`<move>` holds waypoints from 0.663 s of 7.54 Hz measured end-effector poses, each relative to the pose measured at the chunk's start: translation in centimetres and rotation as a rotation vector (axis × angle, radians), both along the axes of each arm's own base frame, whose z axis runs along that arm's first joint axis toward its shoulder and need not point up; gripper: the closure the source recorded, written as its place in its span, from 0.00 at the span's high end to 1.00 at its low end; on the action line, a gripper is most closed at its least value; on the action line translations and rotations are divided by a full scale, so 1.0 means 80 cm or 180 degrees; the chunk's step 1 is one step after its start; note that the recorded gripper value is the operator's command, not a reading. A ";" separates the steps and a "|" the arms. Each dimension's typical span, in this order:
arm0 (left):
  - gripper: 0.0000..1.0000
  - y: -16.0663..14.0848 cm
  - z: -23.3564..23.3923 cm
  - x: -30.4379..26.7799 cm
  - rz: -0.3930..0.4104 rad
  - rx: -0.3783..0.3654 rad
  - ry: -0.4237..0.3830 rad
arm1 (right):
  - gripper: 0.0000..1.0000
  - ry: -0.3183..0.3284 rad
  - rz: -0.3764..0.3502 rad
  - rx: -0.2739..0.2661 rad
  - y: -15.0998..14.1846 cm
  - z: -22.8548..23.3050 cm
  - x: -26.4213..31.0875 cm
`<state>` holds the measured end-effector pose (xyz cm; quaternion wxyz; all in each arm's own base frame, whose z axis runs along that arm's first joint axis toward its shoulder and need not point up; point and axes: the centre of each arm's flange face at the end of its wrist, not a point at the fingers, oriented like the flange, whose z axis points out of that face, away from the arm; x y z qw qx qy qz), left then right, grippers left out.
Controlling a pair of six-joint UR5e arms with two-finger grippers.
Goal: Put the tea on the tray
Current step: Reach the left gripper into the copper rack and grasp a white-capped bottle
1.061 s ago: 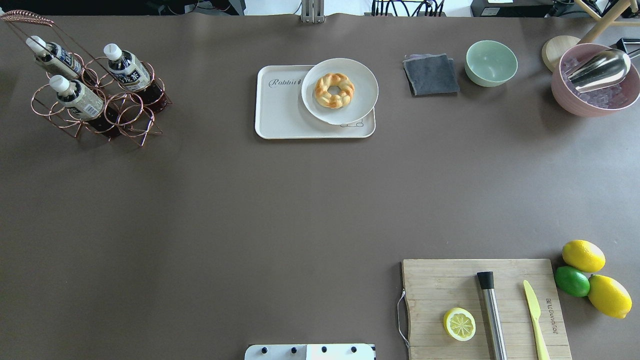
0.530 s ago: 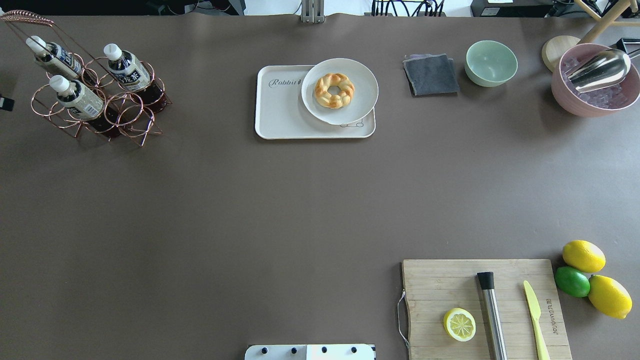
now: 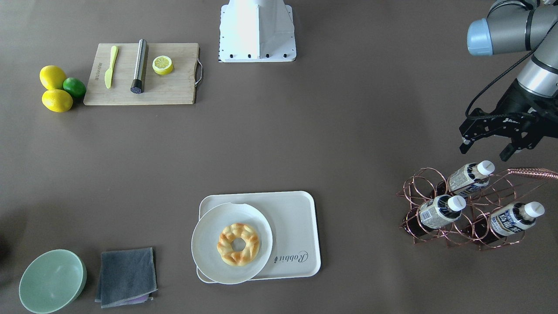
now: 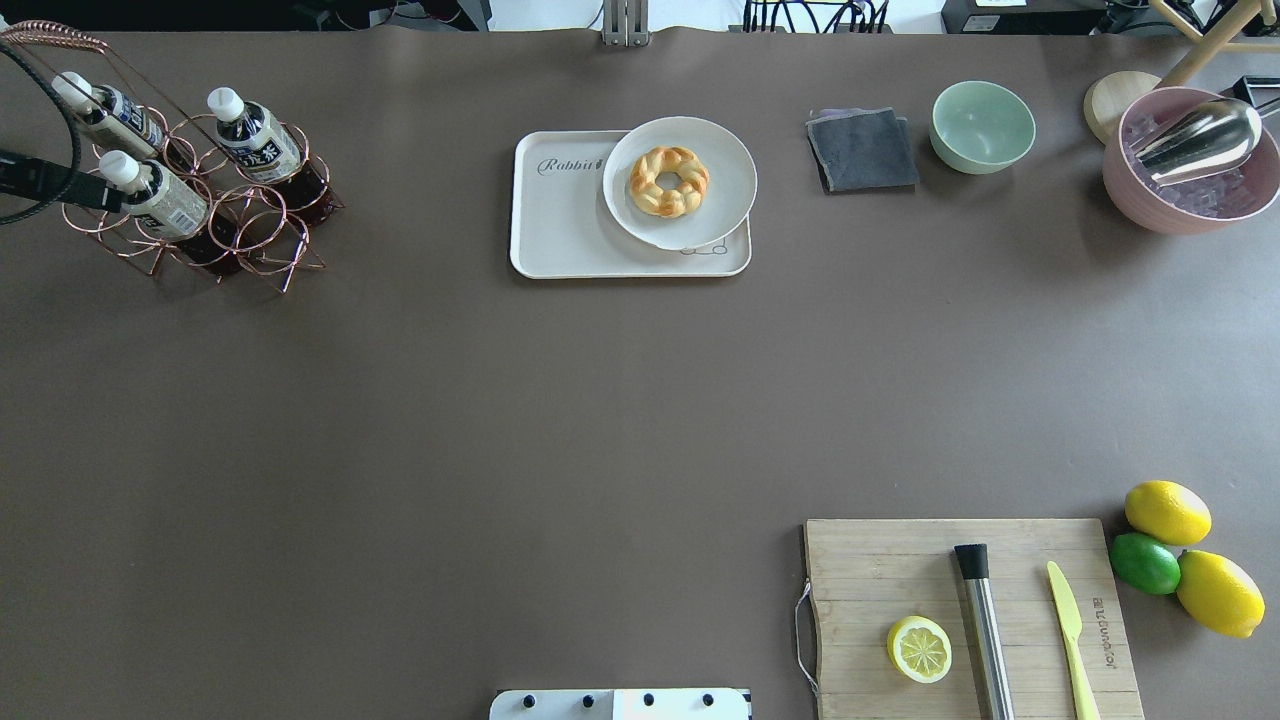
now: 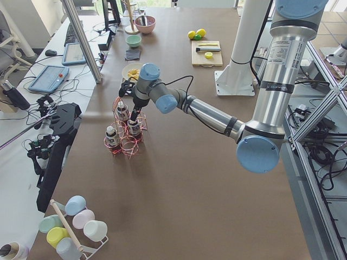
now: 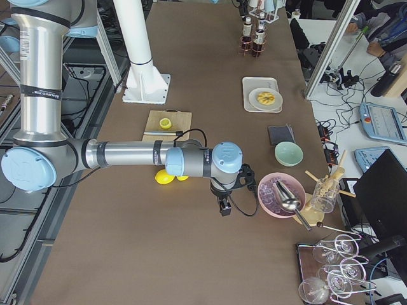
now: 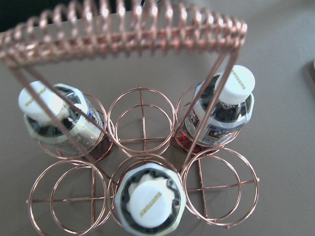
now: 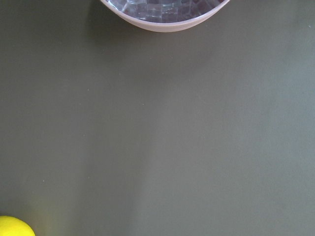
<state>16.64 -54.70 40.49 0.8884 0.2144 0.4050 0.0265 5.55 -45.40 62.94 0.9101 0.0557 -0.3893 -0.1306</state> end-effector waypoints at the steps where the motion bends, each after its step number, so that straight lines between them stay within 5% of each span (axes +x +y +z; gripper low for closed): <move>1: 0.97 -0.011 0.001 0.006 0.0004 -0.0004 -0.0011 | 1.00 0.0000 0.0000 -0.0001 0.000 0.000 0.000; 3: 0.92 -0.014 0.015 0.008 0.0048 0.0001 -0.0060 | 1.00 0.0000 0.0000 0.0004 0.000 -0.001 0.000; 5: 0.70 -0.010 0.025 0.006 0.0074 -0.0009 -0.0089 | 1.00 -0.0016 -0.0001 0.0014 0.001 -0.003 0.000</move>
